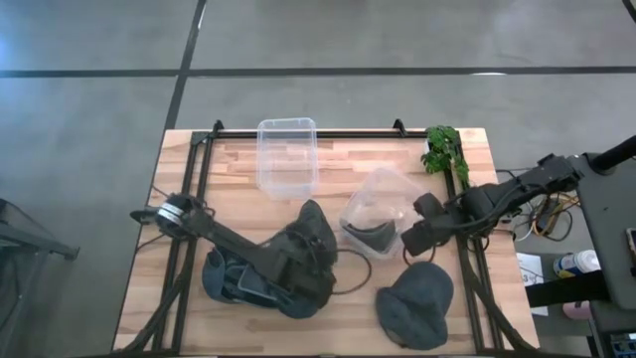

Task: Pick & Place hat
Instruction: Adjust the right bin, then adjust the gray cap in the right bin

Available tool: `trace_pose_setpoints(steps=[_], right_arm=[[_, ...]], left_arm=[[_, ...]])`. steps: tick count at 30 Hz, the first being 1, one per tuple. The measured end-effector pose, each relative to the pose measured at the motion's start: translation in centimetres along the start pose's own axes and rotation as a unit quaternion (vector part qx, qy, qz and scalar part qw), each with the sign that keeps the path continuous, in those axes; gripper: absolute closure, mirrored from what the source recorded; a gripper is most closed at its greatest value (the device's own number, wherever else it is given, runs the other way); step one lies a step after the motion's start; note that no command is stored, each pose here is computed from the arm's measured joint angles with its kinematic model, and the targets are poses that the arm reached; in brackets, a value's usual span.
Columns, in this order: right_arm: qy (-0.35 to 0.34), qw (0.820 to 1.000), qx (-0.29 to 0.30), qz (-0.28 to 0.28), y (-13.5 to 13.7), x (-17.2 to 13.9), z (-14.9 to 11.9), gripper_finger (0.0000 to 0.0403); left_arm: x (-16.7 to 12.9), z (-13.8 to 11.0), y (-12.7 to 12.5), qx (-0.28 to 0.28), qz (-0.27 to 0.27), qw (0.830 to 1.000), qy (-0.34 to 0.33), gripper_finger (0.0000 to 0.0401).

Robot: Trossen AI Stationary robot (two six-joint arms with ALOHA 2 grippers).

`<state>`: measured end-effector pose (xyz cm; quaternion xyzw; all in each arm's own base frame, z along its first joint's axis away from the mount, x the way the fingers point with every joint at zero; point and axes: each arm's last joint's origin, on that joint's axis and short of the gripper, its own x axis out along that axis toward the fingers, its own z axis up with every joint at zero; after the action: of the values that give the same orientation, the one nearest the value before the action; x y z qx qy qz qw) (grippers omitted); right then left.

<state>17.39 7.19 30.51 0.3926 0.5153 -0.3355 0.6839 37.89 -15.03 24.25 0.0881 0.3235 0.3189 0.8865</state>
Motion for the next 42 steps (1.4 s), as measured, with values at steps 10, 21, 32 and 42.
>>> trace_pose_setpoints(steps=[10, 21, 32, 42], right_arm=[[-0.010, 0.999, -0.020, -0.032, -0.8, 3.7, -0.6, 0.0248], [-0.041, 0.990, -0.103, -0.083, -2.0, 4.8, 1.3, 0.0259], [-0.079, 0.976, -0.163, -0.120, -3.2, 5.1, 6.1, 0.0270], [-0.080, 0.970, -0.223, -0.060, -4.3, -0.8, 7.8, 0.0267]], left_arm=[[4.6, -2.2, 5.0, -0.027, 0.028, 0.999, -0.017, 0.0291], [7.4, -0.3, 6.0, 0.003, -0.049, 0.992, -0.114, 0.0291], [6.5, -0.5, 5.0, -0.035, -0.098, 0.988, -0.115, 0.0291], [6.2, -0.8, 5.9, -0.042, -0.054, 0.994, -0.087, 0.0291]])
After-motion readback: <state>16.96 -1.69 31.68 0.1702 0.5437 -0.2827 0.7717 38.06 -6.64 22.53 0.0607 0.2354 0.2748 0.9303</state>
